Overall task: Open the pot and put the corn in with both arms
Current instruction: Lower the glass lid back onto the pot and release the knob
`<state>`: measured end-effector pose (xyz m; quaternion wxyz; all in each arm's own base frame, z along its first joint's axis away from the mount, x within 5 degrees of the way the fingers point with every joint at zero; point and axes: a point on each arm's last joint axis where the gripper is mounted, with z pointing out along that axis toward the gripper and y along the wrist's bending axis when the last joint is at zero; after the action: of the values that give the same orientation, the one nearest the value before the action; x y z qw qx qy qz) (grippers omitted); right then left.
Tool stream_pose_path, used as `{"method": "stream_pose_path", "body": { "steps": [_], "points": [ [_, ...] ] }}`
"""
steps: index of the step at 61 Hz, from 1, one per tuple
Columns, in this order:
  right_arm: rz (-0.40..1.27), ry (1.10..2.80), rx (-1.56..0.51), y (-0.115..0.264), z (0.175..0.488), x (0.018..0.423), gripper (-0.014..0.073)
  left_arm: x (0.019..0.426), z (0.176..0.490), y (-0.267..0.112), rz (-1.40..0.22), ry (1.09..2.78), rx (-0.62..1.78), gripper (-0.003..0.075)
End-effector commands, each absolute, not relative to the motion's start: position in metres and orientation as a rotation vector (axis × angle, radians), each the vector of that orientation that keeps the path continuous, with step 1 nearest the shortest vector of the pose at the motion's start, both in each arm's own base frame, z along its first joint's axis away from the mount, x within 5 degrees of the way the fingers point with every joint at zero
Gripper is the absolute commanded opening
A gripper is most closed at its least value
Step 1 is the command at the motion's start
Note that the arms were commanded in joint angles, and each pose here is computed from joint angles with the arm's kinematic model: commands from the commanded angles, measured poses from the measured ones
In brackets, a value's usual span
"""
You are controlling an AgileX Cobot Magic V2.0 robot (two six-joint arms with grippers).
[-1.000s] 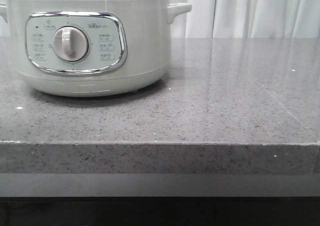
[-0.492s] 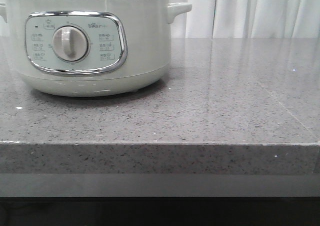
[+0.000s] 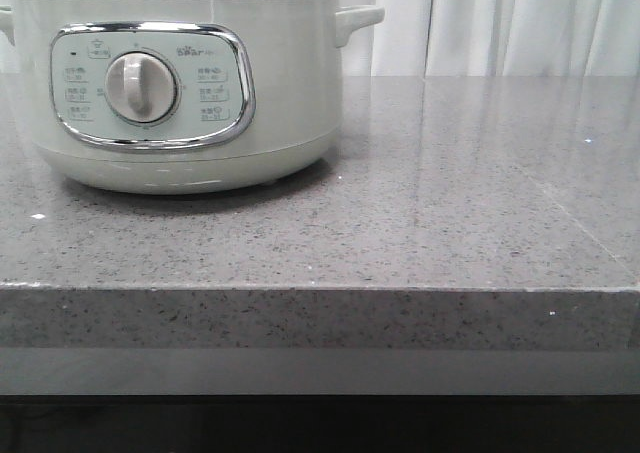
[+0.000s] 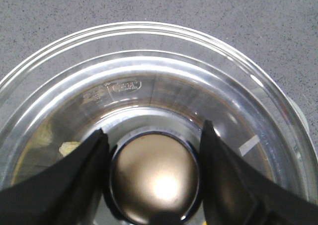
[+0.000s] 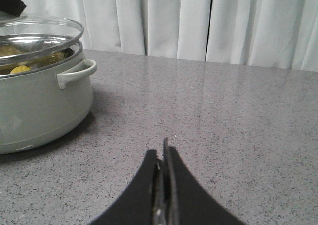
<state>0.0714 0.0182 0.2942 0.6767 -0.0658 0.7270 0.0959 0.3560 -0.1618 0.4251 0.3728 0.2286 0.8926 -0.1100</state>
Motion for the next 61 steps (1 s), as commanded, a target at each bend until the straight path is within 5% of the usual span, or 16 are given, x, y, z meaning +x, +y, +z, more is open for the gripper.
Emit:
{"method": "stream_pose_path", "body": {
  "steps": [1, 49, 61],
  "points": [
    [0.192, 1.533, -0.12, 0.015, 0.31, 0.072, -0.0066, 0.34, 0.468, -0.157, -0.32, 2.1, 0.542, 0.0228],
    [0.192, 1.532, -0.12, 0.015, 0.31, 0.072, -0.0066, 0.344, 0.446, -0.159, -0.309, 2.173, 0.555, 0.0232],
    [0.192, 1.532, -0.12, 0.015, 0.31, 0.072, -0.0066, 0.344, 0.445, -0.159, -0.309, 2.175, 0.556, 0.0375]
  ]
}}
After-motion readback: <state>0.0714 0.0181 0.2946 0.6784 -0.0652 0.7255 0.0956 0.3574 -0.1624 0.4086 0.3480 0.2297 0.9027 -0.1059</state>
